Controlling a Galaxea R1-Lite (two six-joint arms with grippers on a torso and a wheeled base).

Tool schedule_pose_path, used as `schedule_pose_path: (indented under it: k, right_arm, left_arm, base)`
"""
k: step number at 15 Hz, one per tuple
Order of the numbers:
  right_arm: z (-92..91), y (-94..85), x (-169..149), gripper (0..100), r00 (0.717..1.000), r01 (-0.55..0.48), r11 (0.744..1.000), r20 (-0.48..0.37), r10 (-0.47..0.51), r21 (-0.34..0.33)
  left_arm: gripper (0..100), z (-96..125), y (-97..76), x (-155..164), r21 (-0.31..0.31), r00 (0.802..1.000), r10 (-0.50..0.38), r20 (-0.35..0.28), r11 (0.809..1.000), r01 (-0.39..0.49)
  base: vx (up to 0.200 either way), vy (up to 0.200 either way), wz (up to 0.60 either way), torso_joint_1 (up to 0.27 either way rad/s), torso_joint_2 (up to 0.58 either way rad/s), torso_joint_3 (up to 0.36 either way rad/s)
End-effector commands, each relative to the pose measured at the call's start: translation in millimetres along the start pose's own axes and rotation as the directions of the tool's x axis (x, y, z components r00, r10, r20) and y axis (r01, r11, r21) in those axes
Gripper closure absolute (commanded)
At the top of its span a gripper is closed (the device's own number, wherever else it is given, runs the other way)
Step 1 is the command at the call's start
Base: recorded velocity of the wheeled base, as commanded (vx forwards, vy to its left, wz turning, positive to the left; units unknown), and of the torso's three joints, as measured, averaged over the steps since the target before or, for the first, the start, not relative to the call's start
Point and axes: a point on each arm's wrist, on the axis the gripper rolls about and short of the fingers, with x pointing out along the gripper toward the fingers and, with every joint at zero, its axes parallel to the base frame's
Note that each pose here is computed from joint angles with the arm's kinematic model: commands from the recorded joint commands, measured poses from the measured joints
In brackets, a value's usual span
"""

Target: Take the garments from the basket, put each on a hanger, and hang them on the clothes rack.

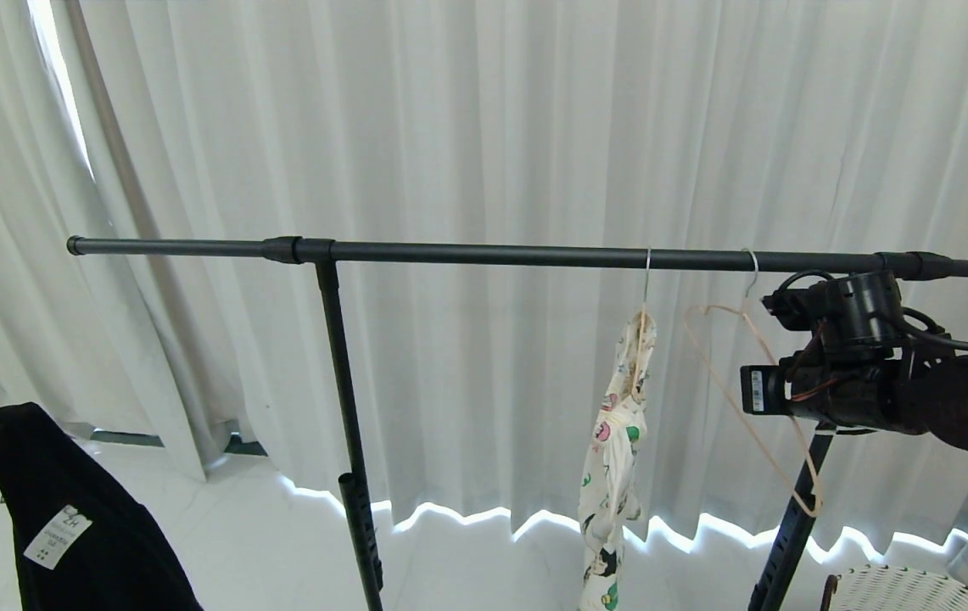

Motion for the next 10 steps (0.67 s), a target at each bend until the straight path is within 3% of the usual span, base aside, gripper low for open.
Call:
schedule_pose_path:
  k: [1, 6, 10]
  right_arm:
    - [0.8, 0.4, 0, 100, 1.000, 0.000, 1.000, 0.004, 0.000, 0.000]
    - [5.1, -0.2, -10, 100, 1.000, -0.008, 1.000, 0.030, 0.007, 0.007]
    - [9.4, -1.9, -32, 100, 0.994, -0.029, 0.999, 0.107, 0.025, 0.037]
  left_arm:
    - [100, 0, 0.0, 0, -0.001, 1.000, 0.001, 0.000, 1.000, -0.001]
    - [100, 0, 0.2, -1, -0.001, 1.000, 0.000, 0.003, 1.000, 0.000]
    - [100, 0, 0.4, -1, -0.002, 1.000, 0.002, 0.004, 1.000, -0.002]
  base:
    - [0.000, 0.000, 0.00, 0.000, 0.00, 0.000]
    - [0.000, 0.000, 0.00, 0.000, 0.00, 0.000]
    - [0.000, 0.000, 0.00, 0.000, 0.00, 0.000]
